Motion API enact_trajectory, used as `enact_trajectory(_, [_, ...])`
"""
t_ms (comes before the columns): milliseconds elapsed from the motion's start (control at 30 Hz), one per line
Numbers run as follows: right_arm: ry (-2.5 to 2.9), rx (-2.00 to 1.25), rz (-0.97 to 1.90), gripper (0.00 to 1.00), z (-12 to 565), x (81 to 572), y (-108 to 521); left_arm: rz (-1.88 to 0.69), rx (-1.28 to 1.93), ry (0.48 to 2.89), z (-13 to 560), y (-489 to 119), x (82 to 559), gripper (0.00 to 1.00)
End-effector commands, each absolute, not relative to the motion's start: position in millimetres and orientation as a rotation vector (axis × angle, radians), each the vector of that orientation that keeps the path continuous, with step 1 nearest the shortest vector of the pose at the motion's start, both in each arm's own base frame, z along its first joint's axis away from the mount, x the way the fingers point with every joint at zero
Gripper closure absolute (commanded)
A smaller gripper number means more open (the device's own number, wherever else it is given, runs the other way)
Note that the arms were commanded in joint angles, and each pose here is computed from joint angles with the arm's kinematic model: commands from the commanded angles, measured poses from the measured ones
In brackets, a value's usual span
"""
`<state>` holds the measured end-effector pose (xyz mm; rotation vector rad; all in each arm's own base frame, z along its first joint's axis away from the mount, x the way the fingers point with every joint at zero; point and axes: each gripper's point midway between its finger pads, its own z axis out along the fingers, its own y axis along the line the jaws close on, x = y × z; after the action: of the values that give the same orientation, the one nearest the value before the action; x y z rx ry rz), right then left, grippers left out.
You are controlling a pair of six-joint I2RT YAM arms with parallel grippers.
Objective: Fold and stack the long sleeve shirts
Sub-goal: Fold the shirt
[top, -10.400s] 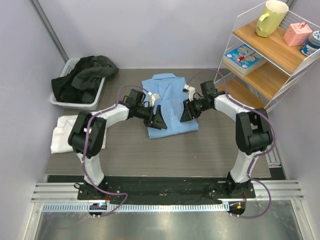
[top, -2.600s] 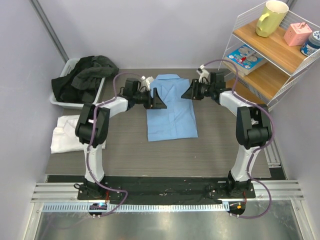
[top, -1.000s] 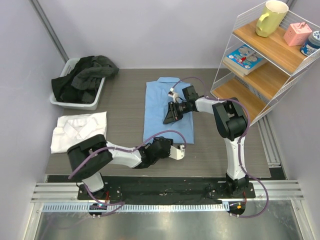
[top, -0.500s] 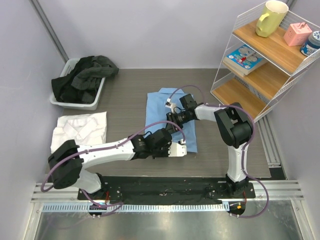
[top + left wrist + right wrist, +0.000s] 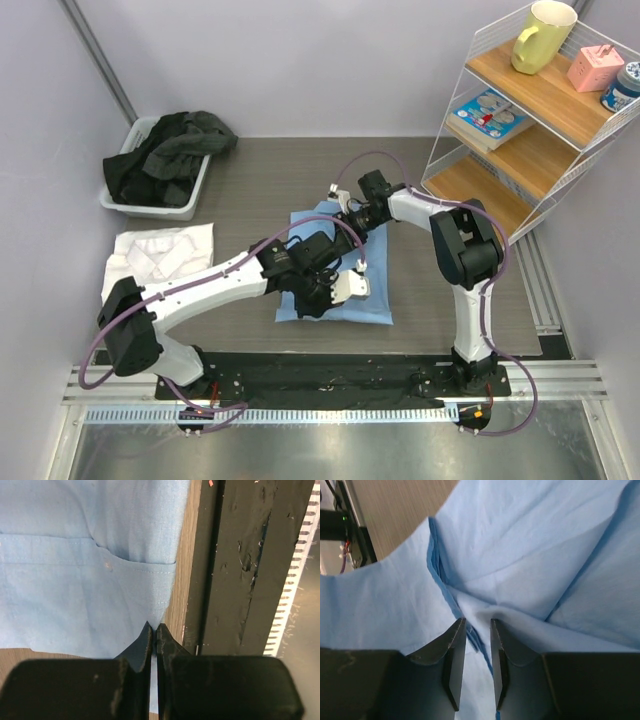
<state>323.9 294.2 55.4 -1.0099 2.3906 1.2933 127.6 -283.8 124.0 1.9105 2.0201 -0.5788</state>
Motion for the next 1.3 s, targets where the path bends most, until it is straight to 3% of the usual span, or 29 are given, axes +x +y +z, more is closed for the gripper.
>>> enact_trajectory(0, [2.360, -1.114, 1.400, 0.68, 64, 293, 292, -0.681, 1.938, 2.064, 129, -279, 119, 1.00])
enact_trajectory(567, [2.295, -1.310, 1.380, 0.70, 88, 295, 286, -0.761, 1.992, 2.049, 132, -273, 104, 1.00])
enact_trajectory(700, [2.303, -1.343, 1.475, 0.71, 93, 277, 292, -0.773, 1.998, 2.045, 133, -271, 101, 1.00])
enact_trajectory(900, [2.362, -1.432, 1.521, 0.72, 57, 245, 292, -0.810, 2.020, 2.005, 143, -272, 96, 1.00])
enact_trajectory(1267, [2.446, -1.495, 1.524, 0.72, 21, 231, 285, -0.834, 2.006, 1.936, 172, -277, 97, 1.00])
